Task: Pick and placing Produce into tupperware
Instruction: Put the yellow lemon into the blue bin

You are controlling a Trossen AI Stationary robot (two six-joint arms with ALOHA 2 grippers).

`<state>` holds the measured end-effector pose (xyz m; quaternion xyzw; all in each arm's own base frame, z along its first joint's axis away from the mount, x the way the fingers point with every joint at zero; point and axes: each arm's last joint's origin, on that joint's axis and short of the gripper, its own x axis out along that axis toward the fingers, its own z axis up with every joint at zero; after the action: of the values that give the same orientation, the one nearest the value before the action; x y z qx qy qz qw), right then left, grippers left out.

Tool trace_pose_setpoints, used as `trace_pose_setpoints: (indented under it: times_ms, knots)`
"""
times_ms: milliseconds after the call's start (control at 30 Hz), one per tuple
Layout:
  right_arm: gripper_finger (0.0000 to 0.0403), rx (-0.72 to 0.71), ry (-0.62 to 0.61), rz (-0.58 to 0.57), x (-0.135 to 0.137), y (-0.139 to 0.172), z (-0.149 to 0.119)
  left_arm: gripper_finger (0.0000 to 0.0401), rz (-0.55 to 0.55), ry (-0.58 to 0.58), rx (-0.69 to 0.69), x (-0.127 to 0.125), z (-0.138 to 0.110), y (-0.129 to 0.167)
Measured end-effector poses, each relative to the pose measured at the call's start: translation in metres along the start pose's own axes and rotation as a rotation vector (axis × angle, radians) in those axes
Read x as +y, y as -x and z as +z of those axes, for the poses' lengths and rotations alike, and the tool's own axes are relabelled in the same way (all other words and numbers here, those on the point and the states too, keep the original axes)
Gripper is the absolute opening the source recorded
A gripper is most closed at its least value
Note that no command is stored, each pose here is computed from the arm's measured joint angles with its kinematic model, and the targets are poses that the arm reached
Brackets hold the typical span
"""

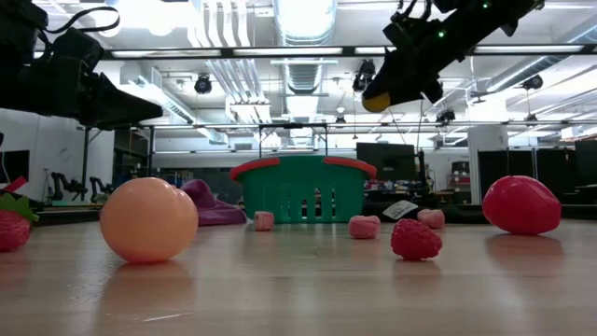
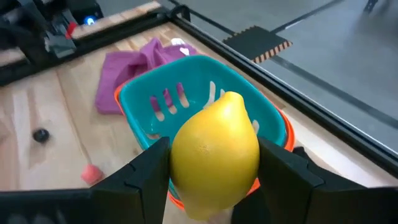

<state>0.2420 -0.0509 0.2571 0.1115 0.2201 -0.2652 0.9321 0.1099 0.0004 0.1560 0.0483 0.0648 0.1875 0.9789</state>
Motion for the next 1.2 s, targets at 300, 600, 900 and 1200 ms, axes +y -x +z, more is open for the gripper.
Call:
trace_pose_setpoints:
  times_ms: [300,600,900,1200]
  knots:
    - [0.0196,-0.020,0.084,0.003,0.013,-0.016,0.026,0.0105,0.000,0.000,0.000,0.000,0.000,0.000]
    - [0.0196,0.025,0.176,-0.020,0.023,-0.045,0.057,0.0105,0.000,0.000,0.000,0.000,0.000,0.000]
    - [0.0196,0.127,0.178,-0.079,0.021,-0.084,0.074,0.0105,0.000,-0.001,0.003,0.000,0.000,0.000]
    - [0.0196,0.224,0.179,-0.126,0.012,-0.110,0.076,0.0105,-0.001,-0.003,0.006,0.000,-0.001,0.000]
